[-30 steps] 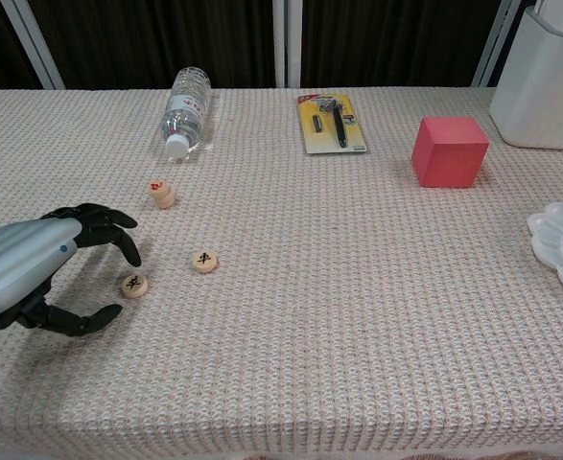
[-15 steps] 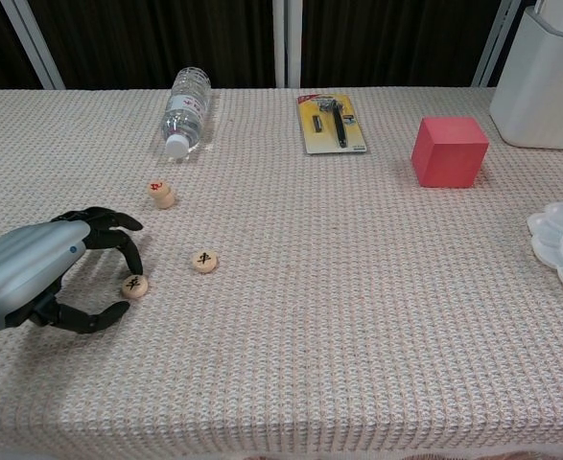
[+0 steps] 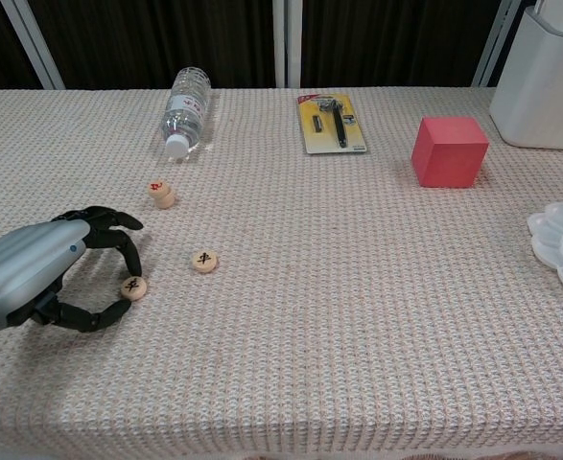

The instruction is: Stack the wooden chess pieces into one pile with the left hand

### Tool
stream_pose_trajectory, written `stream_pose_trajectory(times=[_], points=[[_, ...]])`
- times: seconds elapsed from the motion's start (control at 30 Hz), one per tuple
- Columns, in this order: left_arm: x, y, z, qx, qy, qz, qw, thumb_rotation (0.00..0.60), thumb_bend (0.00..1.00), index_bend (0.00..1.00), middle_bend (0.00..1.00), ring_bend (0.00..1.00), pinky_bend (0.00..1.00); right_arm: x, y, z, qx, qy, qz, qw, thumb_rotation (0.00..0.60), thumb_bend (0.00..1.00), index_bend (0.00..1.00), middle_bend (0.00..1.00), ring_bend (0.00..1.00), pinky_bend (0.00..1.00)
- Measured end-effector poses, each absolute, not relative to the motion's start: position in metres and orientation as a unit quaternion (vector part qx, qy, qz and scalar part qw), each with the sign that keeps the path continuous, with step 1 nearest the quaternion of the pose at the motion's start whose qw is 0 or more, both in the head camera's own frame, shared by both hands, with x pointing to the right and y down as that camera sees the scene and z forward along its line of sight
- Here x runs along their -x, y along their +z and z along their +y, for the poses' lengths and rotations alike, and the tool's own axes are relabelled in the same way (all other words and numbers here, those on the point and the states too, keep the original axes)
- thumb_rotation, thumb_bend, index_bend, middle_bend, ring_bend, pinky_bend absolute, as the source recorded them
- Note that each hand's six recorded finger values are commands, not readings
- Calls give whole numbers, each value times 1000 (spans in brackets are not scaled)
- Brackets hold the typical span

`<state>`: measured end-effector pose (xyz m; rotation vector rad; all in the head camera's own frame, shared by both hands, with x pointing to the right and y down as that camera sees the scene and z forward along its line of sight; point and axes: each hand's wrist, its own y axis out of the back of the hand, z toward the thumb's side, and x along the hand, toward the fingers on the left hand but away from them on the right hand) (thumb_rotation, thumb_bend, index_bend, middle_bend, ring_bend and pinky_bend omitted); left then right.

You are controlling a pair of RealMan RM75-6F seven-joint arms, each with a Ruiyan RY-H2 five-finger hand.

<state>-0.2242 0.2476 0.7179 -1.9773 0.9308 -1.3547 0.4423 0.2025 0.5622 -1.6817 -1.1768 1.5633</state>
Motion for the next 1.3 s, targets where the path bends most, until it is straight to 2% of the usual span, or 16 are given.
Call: stream_pose_trajectory(times=[0.43, 0.63, 0.97, 1.3], points=[[227, 715, 243, 732, -502, 361, 287, 600, 306, 488, 144, 0, 0, -442, 562, 202, 626, 582, -438, 277, 600, 240, 0, 0, 0, 0], [231, 702, 232, 725, -492, 376, 300, 600, 306, 488, 146, 0, 0, -443, 561, 202, 626, 581, -441, 277, 600, 240, 0, 0, 0, 0], [238, 665, 180, 706, -477, 386, 354, 600, 306, 485, 147, 0, 0, -441, 563, 203, 627, 582, -438, 277, 600, 240, 0, 0, 0, 0], [225, 687, 136, 738, -475, 347, 331, 600, 306, 486, 154, 0, 0, -442, 566, 202, 629, 583, -436, 273, 600, 241, 0, 0, 0, 0]])
